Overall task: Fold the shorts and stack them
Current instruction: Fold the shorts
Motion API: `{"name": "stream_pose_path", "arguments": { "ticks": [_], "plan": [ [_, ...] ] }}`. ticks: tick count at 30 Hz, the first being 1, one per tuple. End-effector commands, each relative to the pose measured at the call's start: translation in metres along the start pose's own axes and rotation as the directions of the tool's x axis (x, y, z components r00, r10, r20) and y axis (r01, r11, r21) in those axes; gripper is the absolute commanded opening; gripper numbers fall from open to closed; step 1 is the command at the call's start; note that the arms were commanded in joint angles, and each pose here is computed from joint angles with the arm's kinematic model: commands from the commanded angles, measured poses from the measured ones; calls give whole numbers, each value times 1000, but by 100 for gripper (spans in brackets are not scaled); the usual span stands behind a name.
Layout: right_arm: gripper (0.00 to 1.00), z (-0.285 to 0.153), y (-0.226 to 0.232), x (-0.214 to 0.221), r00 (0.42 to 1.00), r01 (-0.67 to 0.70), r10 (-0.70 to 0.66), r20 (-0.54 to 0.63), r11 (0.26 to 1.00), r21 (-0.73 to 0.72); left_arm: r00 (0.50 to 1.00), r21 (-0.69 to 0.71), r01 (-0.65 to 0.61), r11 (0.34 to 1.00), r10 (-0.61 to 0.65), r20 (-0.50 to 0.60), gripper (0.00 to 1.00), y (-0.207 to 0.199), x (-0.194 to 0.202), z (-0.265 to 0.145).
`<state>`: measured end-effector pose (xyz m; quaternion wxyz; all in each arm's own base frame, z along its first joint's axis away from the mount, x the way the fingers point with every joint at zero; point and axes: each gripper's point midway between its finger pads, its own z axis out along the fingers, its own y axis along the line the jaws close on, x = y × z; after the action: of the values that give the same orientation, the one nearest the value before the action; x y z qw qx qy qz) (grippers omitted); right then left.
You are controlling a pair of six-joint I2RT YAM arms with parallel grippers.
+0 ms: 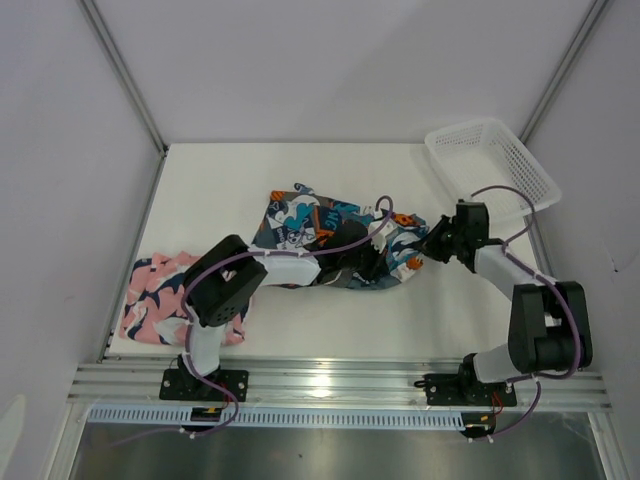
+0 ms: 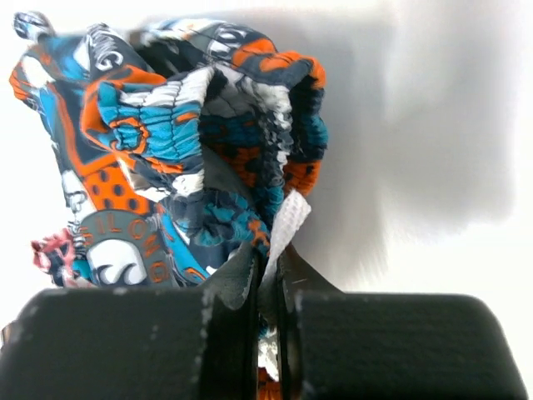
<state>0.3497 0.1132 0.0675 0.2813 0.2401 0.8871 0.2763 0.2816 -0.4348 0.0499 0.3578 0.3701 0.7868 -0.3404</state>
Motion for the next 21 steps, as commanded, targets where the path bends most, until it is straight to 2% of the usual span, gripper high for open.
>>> {"name": "stream_pose_path", "arguments": {
  "ticks": [1,3,6,9,14,21],
  "plan": [
    [0,-39,-37,-11,999,35,-33,-12,985,167,981,-3,6,1000,-5,193,0,-8,-74,-21],
    [0,-53,-45,-27,999,32,-38,28,980,199,972,-17,25,1000,-20,232,0,-3,-81,-29],
    [0,-63,-51,-27,999,54,-55,-2,974,220,959,-51,64,997,-48,280,0,10,-86,-39],
    [0,-71,-44,-29,999,48,-51,8,981,190,965,-88,97,991,-72,254,0,23,-58,-30],
    [0,-83,-29,-40,998,49,-55,34,986,162,960,-65,232,971,-218,173,0,26,-13,-6],
    [0,-102,-20,-55,993,48,-67,96,981,186,945,-169,298,940,-265,190,0,47,12,-9]
  ]
}}
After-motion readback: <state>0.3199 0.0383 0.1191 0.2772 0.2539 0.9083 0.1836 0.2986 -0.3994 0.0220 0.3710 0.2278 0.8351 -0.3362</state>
